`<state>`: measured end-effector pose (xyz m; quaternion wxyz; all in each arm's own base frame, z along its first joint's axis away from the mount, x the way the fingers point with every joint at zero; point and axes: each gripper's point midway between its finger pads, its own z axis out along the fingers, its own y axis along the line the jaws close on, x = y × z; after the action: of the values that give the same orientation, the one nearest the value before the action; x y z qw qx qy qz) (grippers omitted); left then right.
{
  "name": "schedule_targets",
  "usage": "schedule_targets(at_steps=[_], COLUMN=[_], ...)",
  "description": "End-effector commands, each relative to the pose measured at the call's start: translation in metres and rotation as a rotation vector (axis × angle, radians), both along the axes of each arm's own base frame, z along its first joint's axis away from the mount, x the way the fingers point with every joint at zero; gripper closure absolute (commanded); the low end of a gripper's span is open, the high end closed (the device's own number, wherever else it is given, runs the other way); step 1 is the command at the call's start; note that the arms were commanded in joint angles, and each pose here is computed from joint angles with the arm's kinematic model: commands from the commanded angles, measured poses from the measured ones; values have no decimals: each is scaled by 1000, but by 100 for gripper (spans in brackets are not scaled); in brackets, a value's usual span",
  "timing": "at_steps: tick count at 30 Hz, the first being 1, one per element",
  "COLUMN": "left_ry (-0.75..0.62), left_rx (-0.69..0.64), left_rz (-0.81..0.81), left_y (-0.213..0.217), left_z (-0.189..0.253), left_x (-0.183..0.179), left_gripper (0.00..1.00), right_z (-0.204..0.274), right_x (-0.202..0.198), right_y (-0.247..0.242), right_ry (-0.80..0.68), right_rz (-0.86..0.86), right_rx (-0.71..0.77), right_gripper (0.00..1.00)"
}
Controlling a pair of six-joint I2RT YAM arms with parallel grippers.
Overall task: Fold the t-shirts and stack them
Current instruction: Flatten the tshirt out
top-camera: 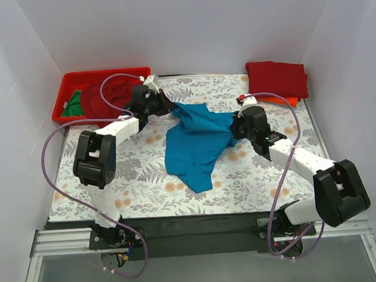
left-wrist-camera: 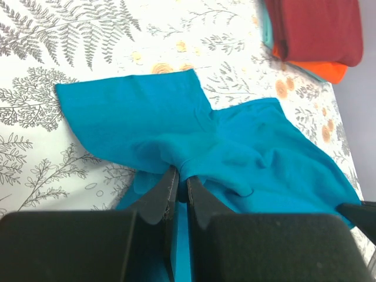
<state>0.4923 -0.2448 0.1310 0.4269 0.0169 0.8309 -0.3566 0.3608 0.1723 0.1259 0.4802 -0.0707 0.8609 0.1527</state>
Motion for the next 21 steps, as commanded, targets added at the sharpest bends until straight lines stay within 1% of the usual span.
schedule_targets(at_steps=[1,2,4,5,6,8,9,12,13,16,21], left_ry=[-106,-136,-169,-213,-224,-251,-304,-367,-418,-474,-550], left_rx=[4,-1,-8,-22,-20,-23,-32,-33,-40,-38,-41], left_rz=[-21,-19,-21,-26,-34,-35,-30,-1,7,39,55], left_y=[4,8,12,14,16,19,25,35,40,49,53], left_z=[57,73,89,112,116,130,153,182,203,233,268], left_x=[-13,-23,-36,-47,-57,-72,-85,-103,-113,-124,-126], left_gripper=[100,100,100,100,100,100,100,100,100,100,100], right_z=[38,42,51,54,65,71,83,107,113,135,163], right_x=[2,0,-6,-9,-14,-21,-28,-43,-47,-61,-77], right_y=[-9,-11,-11,-12,-11,-11,-10,-7,-7,-7,-8], right_ry=[-104,-112,-130,-137,-165,-175,-204,-256,-268,-319,-386], right_rz=[-39,-43,-37,-37,-29,-24,-15,6,9,21,33], right_rx=[10,14,28,31,48,56,70,96,104,126,171], right_gripper=[99,99,99,99,99,99,99,99,99,99,99])
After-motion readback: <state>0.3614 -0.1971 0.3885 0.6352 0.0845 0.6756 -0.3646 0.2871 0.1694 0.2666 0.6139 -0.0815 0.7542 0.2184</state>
